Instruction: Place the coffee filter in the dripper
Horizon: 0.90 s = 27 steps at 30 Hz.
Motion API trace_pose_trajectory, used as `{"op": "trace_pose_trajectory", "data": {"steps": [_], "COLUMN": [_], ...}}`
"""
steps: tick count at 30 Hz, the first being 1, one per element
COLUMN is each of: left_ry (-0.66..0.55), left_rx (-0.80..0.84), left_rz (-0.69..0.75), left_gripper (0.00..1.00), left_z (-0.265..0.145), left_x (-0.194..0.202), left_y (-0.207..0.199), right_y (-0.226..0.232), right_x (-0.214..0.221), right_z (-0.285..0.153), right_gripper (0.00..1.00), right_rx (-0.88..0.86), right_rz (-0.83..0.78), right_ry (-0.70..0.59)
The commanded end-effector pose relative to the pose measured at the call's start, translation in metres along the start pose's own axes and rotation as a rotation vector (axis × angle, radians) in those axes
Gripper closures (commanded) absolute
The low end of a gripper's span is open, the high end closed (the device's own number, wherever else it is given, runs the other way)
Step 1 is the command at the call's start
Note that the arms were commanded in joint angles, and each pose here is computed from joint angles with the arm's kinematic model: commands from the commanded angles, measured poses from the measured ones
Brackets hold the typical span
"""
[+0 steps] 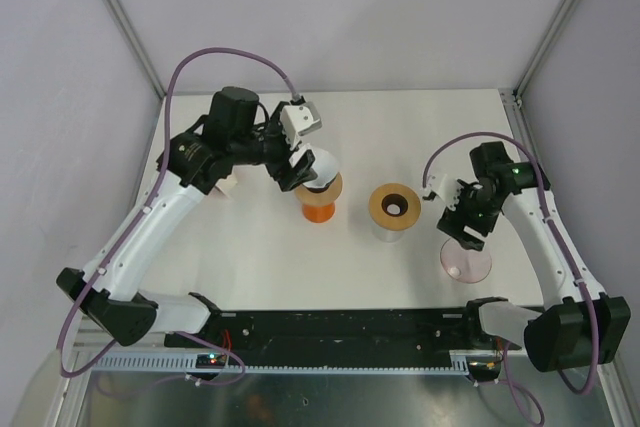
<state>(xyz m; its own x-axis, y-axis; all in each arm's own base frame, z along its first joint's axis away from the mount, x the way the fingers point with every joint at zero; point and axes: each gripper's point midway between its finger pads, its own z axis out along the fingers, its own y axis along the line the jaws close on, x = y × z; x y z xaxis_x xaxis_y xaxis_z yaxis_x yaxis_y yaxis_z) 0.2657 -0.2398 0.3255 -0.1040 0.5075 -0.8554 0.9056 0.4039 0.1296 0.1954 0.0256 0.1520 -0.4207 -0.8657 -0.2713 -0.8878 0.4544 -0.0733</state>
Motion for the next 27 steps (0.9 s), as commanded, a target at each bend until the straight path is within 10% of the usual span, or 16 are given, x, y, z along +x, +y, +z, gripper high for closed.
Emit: {"op": "trace_pose_trajectory", "data": {"steps": [1,19,27], "left_ry": [-0.07,-0.079,-0.08], "left_rx": [0.019,0.026,0.038], "left_rz": [0.047,0.03,0.024], "left_gripper": [0.14,0.14,0.14], "left_z": [-0.008,-0.009,-0.007], "left_x": [-0.012,-0.011,-0.011], "left_y": [-0.004,-0.003,-0.004], "right_y": [-0.018,-0.02,-0.01], "right_x": [0.015,0.02,0.02], "right_z": [-0.011,0.057,0.066], "right_gripper": [0.21,0.23,0.5], "right_rx": [0.092,0.063,0.015], "right_rz": [-0.062,-0.093,-0.091], "right_ry": [0.047,-0.022,-0.033]}}
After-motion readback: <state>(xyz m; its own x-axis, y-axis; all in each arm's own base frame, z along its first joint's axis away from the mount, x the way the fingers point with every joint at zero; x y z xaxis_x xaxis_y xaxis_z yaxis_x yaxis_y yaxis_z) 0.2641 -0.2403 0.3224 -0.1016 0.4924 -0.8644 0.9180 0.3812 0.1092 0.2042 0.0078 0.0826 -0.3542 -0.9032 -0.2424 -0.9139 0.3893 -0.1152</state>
